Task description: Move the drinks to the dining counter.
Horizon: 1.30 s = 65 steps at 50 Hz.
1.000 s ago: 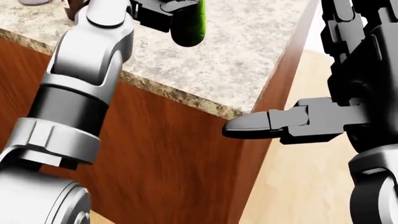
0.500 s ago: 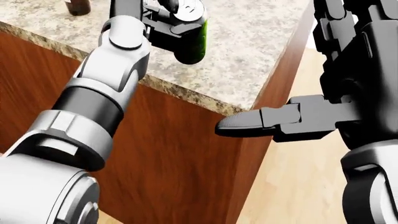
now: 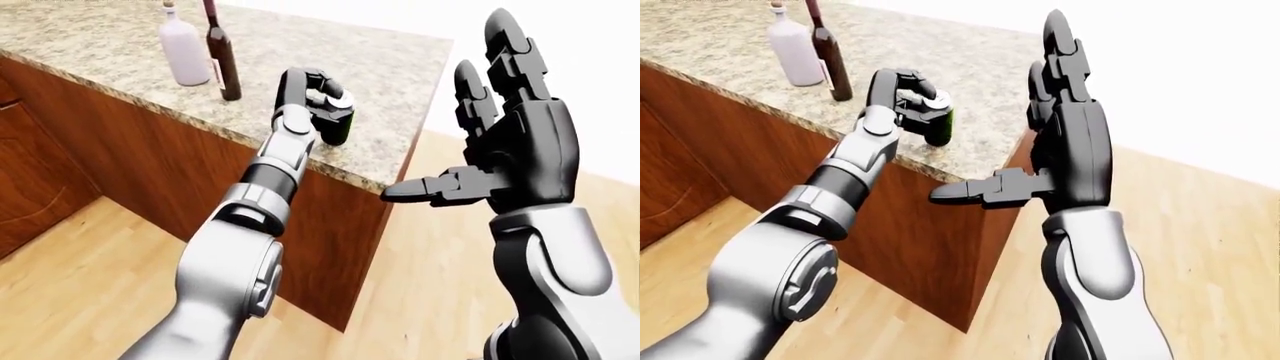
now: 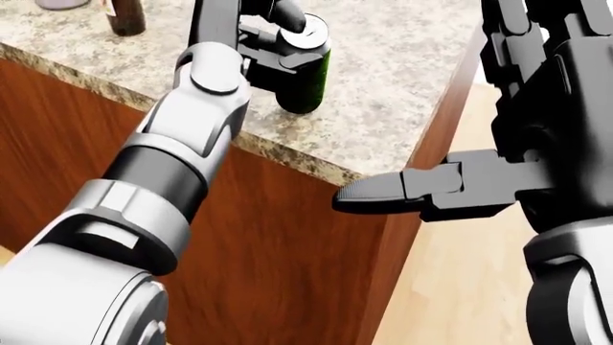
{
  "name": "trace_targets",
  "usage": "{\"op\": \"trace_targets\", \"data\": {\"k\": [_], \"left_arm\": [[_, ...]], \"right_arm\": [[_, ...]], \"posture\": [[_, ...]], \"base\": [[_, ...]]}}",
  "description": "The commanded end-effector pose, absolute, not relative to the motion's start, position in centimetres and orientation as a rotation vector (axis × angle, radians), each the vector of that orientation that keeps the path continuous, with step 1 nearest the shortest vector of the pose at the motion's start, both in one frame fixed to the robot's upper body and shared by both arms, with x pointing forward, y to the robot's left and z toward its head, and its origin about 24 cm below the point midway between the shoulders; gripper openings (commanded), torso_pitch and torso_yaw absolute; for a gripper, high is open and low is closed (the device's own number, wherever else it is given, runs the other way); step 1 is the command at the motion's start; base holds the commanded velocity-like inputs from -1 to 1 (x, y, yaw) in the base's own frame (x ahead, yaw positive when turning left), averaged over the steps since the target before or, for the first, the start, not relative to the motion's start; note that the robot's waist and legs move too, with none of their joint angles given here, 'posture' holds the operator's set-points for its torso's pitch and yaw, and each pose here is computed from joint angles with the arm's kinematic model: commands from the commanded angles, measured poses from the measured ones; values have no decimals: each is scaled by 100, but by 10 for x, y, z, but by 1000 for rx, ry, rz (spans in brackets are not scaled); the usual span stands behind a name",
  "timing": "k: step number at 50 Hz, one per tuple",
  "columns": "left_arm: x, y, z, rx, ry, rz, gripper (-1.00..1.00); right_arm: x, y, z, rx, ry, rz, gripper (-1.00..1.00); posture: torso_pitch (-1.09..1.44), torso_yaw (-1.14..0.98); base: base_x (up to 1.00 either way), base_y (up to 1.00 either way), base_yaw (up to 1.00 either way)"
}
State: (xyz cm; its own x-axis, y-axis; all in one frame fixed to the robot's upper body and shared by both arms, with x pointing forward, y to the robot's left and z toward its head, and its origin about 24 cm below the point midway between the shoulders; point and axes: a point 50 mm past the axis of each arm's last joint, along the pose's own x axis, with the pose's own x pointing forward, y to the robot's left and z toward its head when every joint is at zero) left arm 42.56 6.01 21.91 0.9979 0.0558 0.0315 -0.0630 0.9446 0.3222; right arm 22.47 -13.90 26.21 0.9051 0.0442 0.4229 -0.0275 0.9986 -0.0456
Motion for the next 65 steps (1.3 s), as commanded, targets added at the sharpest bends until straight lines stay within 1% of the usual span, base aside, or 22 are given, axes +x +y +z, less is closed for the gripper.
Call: {"op": "trace_targets", "data": {"k": [1, 5, 7, 10, 11, 17, 22, 25, 27, 34, 36, 42, 48, 53, 57, 60, 65], "left_arm": [[425, 57, 251, 313, -146, 71, -49], [425, 57, 247, 317, -141, 68, -44], [425, 56, 246, 315, -139, 67, -36], [425, 57, 247, 313, -139, 67, -34], [425, 57, 247, 308, -138, 67, -29], [425, 58, 245, 301, -134, 68, -18], [425, 58, 242, 301, -130, 67, -14], [425, 58, 241, 301, -125, 68, -7], [425, 58, 240, 303, -121, 67, 0], [425, 59, 236, 305, -109, 65, 7], [426, 59, 236, 306, -108, 66, 12], [425, 58, 238, 310, -113, 63, 12], [425, 58, 241, 310, -122, 61, 20], [425, 58, 246, 309, -130, 61, 18], [426, 60, 247, 309, -135, 66, 22], [426, 61, 248, 311, -138, 68, 18], [427, 68, 249, 320, -136, 80, 22]], "right_arm": [[219, -140, 271, -37, -509, 33, 100], [220, -138, 269, -39, -508, 36, 100], [219, -138, 270, -37, -509, 36, 100], [219, -138, 269, -37, -509, 36, 100], [219, -138, 269, -37, -509, 36, 100], [220, -138, 270, -36, -509, 36, 100], [220, -138, 270, -36, -509, 37, 100], [220, -138, 269, -36, -509, 37, 100], [220, -138, 270, -36, -509, 37, 100], [219, -138, 270, -36, -509, 37, 100], [219, -138, 270, -37, -509, 37, 100], [220, -138, 270, -38, -509, 37, 100], [220, -139, 270, -39, -509, 37, 100], [221, -138, 270, -38, -508, 37, 100], [221, -138, 270, -39, -509, 38, 100], [221, -137, 270, -39, -509, 40, 100], [220, -136, 271, -41, -512, 42, 100]], "posture": [[0, 0], [0, 0], [0, 0], [0, 0], [0, 0], [0, 0], [0, 0], [0, 0], [0, 0], [0, 0], [0, 0], [0, 0], [0, 0], [0, 0], [0, 0], [0, 0], [0, 0]], "base": [[0, 0, 0], [0, 0, 0], [0, 0, 0], [0, 0, 0], [0, 0, 0], [0, 0, 0], [0, 0, 0], [0, 0, 0], [0, 0, 0], [0, 0, 0], [0, 0, 0], [0, 0, 0], [0, 0, 0], [0, 0, 0], [0, 0, 0], [0, 0, 0], [0, 0, 0]]}}
